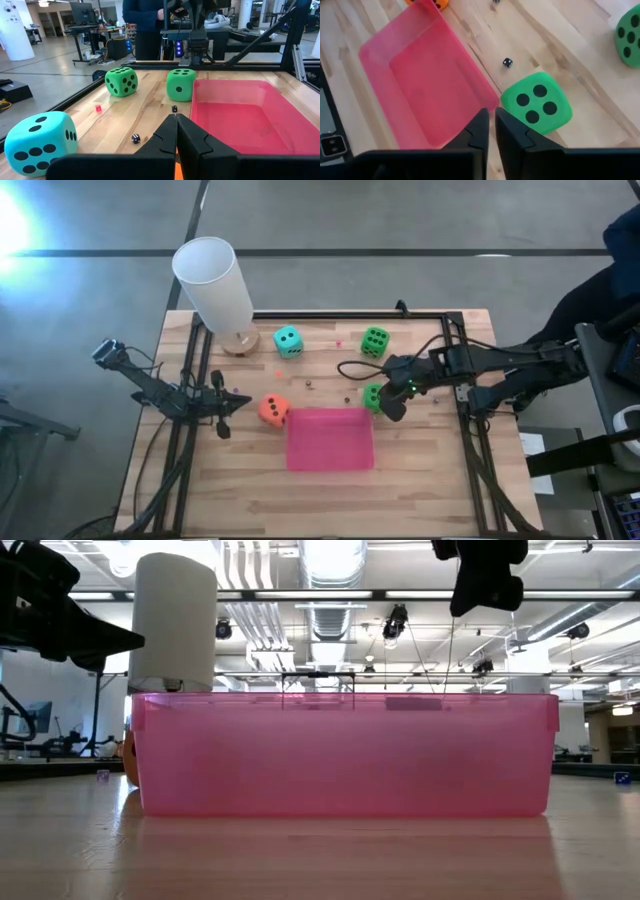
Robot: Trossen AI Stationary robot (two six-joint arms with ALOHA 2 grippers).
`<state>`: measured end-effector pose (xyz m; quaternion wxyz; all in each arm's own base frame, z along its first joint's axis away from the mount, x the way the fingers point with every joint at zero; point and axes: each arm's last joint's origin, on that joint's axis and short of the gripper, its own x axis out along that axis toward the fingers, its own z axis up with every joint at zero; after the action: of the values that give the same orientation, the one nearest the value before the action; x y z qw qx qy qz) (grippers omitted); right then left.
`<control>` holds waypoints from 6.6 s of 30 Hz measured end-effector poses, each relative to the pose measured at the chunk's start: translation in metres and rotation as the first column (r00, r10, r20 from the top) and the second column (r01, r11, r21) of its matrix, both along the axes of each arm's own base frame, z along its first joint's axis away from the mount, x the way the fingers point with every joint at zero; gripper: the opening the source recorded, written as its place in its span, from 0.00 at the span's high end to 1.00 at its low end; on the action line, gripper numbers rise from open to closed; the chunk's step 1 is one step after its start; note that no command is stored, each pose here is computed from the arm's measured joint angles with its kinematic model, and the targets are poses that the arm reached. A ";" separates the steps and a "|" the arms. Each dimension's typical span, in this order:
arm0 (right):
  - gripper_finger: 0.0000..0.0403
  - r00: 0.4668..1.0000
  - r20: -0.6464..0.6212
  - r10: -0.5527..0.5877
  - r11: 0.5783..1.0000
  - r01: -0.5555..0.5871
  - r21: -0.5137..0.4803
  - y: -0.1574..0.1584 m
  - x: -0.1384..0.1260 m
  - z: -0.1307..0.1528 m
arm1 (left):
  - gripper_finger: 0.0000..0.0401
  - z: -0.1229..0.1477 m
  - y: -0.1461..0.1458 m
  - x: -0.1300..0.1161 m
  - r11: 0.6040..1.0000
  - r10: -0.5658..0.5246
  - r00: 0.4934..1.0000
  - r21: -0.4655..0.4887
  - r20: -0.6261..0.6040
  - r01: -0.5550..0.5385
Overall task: Pick & Place Dice
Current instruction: Put the bottom large green dice into the pink bin
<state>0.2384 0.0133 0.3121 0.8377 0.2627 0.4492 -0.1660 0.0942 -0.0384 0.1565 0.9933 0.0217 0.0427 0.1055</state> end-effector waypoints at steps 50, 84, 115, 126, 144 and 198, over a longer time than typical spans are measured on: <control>0.16 0.992 -0.121 0.037 0.996 -0.046 -0.072 -0.005 0.019 -0.028 | 0.98 0.000 0.000 0.000 1.000 0.000 1.000 0.000 0.000 0.000; 0.01 0.910 -0.210 0.358 0.900 -0.396 -0.182 -0.036 0.009 -0.096 | 0.98 0.000 0.000 0.000 1.000 0.000 1.000 0.000 0.000 0.000; 0.01 0.909 -0.159 0.384 0.892 -0.410 -0.191 -0.044 0.010 -0.101 | 0.98 0.000 0.000 0.000 1.000 0.000 1.000 0.000 0.000 0.000; 0.01 0.914 -0.174 0.368 0.905 -0.394 -0.158 -0.046 0.012 -0.109 | 0.98 0.000 0.000 0.000 1.000 0.000 1.000 0.000 0.000 0.000; 0.01 0.918 -0.167 0.359 0.913 -0.382 -0.140 -0.045 0.011 -0.109 | 0.98 0.000 0.000 0.000 1.000 0.000 1.000 0.000 0.000 0.000; 0.01 0.929 -0.141 0.341 0.924 -0.359 -0.131 -0.043 -0.003 -0.133 | 0.98 0.000 0.000 0.000 1.000 0.000 1.000 0.000 0.000 0.000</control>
<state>0.2355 -0.0299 0.1796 0.8442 0.1024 0.5224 -0.0626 0.0942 -0.0384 0.1565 0.9933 0.0217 0.0428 0.1056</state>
